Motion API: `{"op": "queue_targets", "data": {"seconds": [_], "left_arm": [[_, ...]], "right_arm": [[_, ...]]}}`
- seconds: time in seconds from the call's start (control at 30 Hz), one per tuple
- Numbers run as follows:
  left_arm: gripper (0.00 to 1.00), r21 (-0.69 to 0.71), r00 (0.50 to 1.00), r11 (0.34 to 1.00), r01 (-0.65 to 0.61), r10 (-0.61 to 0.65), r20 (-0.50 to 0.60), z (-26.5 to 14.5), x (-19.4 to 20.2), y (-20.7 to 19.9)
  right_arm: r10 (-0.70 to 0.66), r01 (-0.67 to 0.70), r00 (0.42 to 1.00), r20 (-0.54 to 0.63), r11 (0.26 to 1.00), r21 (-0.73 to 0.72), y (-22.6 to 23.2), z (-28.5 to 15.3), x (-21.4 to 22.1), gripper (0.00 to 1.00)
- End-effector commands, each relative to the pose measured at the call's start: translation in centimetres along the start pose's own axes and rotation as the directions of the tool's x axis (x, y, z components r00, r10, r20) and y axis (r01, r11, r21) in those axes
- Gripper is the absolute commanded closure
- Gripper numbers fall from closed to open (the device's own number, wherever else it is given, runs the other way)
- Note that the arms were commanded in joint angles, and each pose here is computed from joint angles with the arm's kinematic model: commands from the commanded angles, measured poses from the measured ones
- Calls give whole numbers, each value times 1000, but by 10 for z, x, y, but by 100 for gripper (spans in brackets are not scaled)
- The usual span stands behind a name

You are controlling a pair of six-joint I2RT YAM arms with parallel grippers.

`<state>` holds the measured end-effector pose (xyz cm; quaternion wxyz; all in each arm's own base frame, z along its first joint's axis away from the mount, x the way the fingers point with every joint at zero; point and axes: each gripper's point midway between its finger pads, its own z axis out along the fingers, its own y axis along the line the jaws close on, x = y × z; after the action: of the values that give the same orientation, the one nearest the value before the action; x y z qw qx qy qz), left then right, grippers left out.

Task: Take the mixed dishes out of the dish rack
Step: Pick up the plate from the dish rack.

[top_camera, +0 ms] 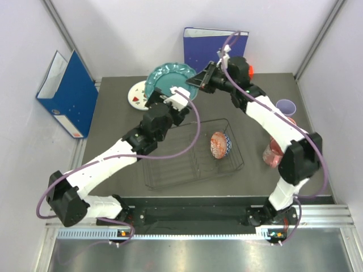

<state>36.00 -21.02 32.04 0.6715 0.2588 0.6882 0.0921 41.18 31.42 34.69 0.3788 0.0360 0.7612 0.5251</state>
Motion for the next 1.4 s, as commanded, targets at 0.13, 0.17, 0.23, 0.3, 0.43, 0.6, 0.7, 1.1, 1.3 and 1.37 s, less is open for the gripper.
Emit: {"op": "queue_targets", "data": {"seconds": [0.13, 0.17, 0.23, 0.3, 0.43, 0.6, 0.7, 1.1, 1.3, 1.37], "left_arm": [[1, -377, 643, 548, 747, -738, 202, -33, 22, 158], [1, -381, 596, 496, 780, -774, 212, -33, 28, 161], [1, -410, 580, 468, 783, -788, 207, -36, 41, 167], [1, -421, 580, 463, 780, -788, 206, -37, 48, 168], [1, -427, 584, 470, 773, -790, 187, -32, 54, 165], [1, -404, 604, 506, 762, -780, 163, -21, 56, 158], [34, -348, 638, 564, 749, -757, 145, -12, 49, 152], [100, -60, 872, 878, 475, -461, 163, -13, -6, 105], [100, 40, 975, 999, -4, -5, 220, -27, -36, 35], [100, 62, 965, 994, -95, 76, 250, -32, -39, 13]], "right_arm": [[-120, 118, 992, -30, 991, -65, -12, 42, -22, 100], [-122, 120, 992, -29, 991, -62, -15, 46, -24, 100], [-119, 117, 992, -34, 991, -68, -20, 58, -25, 100], [-106, 103, 994, -40, 992, -69, -25, 66, -24, 100], [-101, 97, 994, -47, 991, -88, -26, 71, -21, 100], [-105, 100, 993, -61, 991, -86, -30, 65, -14, 100], [-106, 101, 992, -68, 992, -81, -31, 59, -9, 100], [-111, 105, 991, -81, 991, -83, -28, 50, -4, 100], [-106, 99, 989, -105, 993, -69, -30, 45, 4, 100], [-109, 102, 988, -112, 993, -64, -31, 43, 6, 100]]}}
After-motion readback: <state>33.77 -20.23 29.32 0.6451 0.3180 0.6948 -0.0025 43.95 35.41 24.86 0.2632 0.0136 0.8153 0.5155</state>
